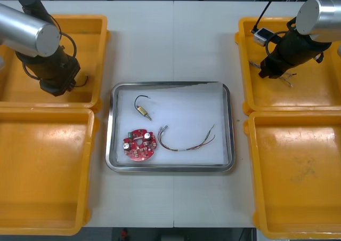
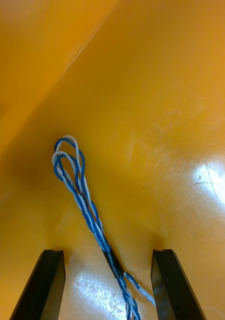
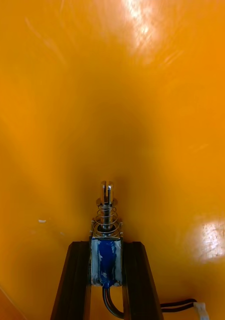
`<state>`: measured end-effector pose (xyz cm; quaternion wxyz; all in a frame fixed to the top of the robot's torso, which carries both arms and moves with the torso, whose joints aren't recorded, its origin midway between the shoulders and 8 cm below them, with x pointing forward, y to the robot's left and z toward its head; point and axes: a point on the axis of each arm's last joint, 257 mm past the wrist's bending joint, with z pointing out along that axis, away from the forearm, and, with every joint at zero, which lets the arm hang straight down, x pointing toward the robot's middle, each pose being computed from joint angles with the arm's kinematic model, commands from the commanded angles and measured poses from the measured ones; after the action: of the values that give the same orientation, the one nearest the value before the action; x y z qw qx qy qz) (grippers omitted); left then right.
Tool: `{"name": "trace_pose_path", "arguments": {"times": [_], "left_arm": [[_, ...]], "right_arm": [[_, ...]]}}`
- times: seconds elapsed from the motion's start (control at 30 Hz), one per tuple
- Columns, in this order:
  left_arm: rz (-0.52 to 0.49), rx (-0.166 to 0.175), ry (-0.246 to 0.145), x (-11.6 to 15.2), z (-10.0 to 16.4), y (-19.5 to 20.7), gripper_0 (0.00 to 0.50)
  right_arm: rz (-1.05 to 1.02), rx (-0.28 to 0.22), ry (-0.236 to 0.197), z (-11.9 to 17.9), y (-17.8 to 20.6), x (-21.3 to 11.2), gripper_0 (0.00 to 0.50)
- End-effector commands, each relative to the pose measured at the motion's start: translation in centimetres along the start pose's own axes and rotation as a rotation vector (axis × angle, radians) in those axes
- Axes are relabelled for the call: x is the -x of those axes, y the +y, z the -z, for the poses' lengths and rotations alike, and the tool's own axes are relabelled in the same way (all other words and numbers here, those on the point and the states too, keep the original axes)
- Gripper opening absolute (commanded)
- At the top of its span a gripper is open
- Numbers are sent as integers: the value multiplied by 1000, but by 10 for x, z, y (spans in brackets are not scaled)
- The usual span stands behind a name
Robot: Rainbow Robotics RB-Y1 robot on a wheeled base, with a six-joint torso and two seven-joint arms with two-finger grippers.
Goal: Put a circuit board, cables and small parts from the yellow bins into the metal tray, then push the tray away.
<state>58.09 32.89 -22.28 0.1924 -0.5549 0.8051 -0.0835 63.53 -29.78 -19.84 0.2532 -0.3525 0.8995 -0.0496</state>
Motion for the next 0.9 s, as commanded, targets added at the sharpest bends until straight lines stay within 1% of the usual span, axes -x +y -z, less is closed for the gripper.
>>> {"name": "trace_pose_path", "arguments": {"times": [0.03,0.07,0.13,0.2,0.23,0.27,0.33,0.5,0.57,0.63,0.7,0.73,0.77,0.8,0.83,0.87,0.9], "left_arm": [[-87,-44,-75,18,22,-22,0],[-79,-53,-83,26,27,-24,0],[-76,-59,-97,35,32,-25,0],[-98,-71,-109,44,39,-29,0],[-98,-71,-109,44,39,-29,0],[-111,-67,-120,51,44,-29,0],[-108,-73,-117,55,51,-31,0],[-108,-79,-123,65,67,-32,0],[-135,-73,-124,65,75,-32,0],[-171,-52,-125,65,80,-27,0],[-198,-34,-119,66,91,-23,0],[-208,-33,-119,66,95,-22,0],[-213,-29,-119,66,101,-21,0],[-221,-25,-118,64,106,-20,0],[-224,-28,-116,63,109,-21,0],[-231,-25,-112,61,114,-21,0],[-236,-27,-108,59,117,-21,0]], "right_arm": [[49,-14,-11,-1,2,10,500],[49,-15,-9,-3,2,7,500],[49,-16,-9,-4,2,6,500],[49,-16,-7,-6,3,4,500],[49,-16,-7,-6,3,4,500],[48,-14,-6,-8,4,3,500],[48,-13,-5,-9,5,2,500],[46,-13,-2,-12,5,-2,500],[42,-15,-4,-13,5,-3,500],[42,-19,-8,-16,4,-4,500],[40,-19,-6,-17,5,-6,500],[39,-20,-6,-17,4,-7,500],[38,-19,-4,-17,4,-8,443],[39,-18,-5,-18,5,-7,335],[39,-18,-5,-18,5,-7,301],[39,-18,-5,-18,5,-7,126],[38,-20,-4,-17,4,-8,66]]}}
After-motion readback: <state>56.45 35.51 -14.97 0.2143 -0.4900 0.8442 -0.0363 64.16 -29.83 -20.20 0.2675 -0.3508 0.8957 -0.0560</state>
